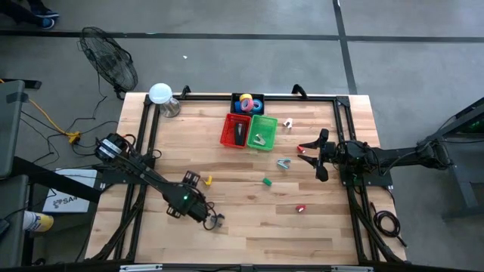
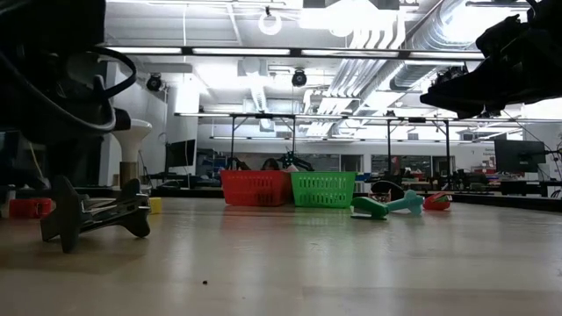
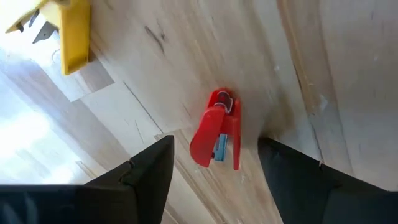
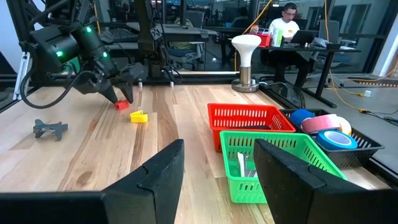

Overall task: Pick and place Stapler, Stapler remover, tape
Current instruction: Put the bottom left small red stapler into the red bin

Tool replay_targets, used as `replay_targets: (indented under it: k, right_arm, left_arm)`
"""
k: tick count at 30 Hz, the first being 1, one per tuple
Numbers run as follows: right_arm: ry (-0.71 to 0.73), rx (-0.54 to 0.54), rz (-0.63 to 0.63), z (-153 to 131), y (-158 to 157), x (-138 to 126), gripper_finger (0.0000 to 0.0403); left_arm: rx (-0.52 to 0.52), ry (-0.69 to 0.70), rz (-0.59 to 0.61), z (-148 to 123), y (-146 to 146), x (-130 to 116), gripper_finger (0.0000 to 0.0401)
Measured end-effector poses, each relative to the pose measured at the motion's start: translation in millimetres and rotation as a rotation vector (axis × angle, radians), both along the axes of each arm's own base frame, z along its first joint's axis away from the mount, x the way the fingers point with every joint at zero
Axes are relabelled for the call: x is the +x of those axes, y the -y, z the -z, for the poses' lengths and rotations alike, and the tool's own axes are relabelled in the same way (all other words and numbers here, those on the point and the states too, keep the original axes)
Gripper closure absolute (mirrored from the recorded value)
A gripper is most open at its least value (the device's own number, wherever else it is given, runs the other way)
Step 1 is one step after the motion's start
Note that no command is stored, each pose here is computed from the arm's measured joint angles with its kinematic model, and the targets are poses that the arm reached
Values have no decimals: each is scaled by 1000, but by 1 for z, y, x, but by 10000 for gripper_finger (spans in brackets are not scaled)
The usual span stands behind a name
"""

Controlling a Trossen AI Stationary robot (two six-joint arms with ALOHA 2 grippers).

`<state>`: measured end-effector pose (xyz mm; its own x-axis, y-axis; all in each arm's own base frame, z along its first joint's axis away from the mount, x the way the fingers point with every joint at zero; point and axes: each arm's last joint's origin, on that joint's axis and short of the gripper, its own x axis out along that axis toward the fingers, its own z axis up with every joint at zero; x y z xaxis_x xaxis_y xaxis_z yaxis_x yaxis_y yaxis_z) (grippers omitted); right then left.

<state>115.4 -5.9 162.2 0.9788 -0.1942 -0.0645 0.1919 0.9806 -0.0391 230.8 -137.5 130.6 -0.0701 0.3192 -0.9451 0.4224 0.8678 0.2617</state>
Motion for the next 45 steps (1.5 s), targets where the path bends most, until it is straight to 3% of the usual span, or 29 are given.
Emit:
replay_targets:
  k: [12,19,30,40,45]
  right_arm:
    - [0,0,0,0,0,0,217]
    - [0,0,0,0,0,0,217]
    - [0,0,0,0,0,0,217]
    - [0,0,0,0,0,0,217]
    - [-3,0,0,0,0,0,217]
  left_arm:
    - [-63,-22,-41,1,-8,6,284]
    - [-86,-22,-73,2,-7,7,333]
    - [-41,48,-297,-2,-7,9,330]
    - [35,226,-356,-24,-2,30,329]
    - [48,289,-453,-34,-14,44,328]
